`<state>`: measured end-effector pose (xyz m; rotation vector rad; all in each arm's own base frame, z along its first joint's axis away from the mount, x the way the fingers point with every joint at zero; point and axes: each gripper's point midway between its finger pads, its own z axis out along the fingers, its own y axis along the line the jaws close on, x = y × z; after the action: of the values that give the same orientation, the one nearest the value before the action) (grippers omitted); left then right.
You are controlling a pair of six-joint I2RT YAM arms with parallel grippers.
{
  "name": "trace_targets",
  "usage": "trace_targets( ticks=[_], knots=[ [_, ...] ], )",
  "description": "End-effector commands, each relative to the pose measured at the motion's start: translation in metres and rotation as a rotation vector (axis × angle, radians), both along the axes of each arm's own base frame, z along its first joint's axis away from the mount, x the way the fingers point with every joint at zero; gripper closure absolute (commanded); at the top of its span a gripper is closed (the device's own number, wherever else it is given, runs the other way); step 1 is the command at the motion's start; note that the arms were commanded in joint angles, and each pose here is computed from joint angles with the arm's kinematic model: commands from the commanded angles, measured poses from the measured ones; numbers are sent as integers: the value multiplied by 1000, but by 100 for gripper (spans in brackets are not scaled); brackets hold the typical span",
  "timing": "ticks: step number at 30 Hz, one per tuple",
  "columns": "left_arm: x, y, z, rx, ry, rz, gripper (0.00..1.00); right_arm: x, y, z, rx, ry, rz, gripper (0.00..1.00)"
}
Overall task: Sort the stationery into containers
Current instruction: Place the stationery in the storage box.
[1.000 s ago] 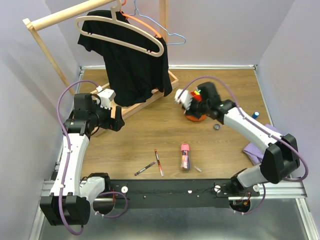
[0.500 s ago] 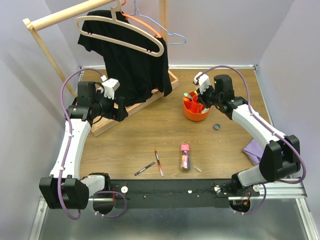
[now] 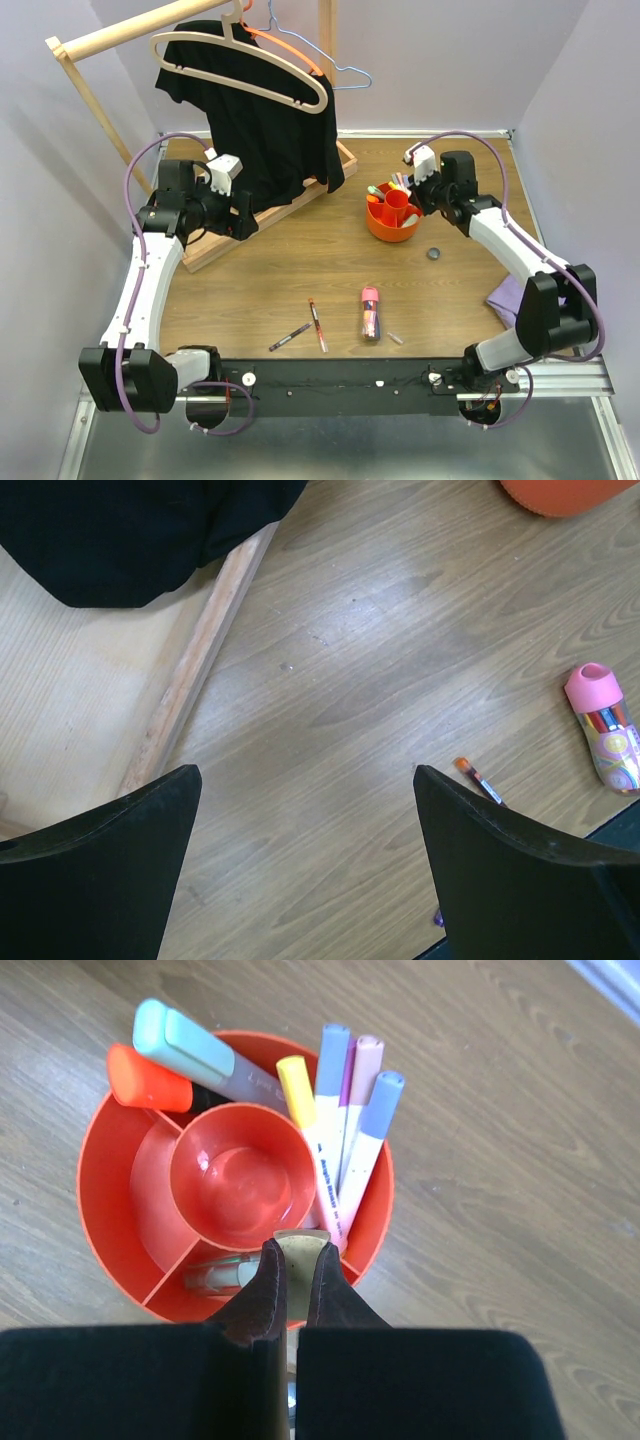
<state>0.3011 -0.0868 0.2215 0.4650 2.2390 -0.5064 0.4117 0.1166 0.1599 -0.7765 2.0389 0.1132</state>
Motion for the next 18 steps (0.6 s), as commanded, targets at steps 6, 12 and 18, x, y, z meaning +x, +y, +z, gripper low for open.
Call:
trace_targets(
  ticks=[6,12,18],
  knots=[
    [5,-3,9,-3,-25,-21,4,5,-8,-32,23,58,-62,86],
    [7,-3,7,-1,-20,-21,4,7,-10,-33,27,64,-89,57],
    [7,-3,5,-2,-16,-26,4,5,-10,-28,41,65,-101,55]
  ],
)
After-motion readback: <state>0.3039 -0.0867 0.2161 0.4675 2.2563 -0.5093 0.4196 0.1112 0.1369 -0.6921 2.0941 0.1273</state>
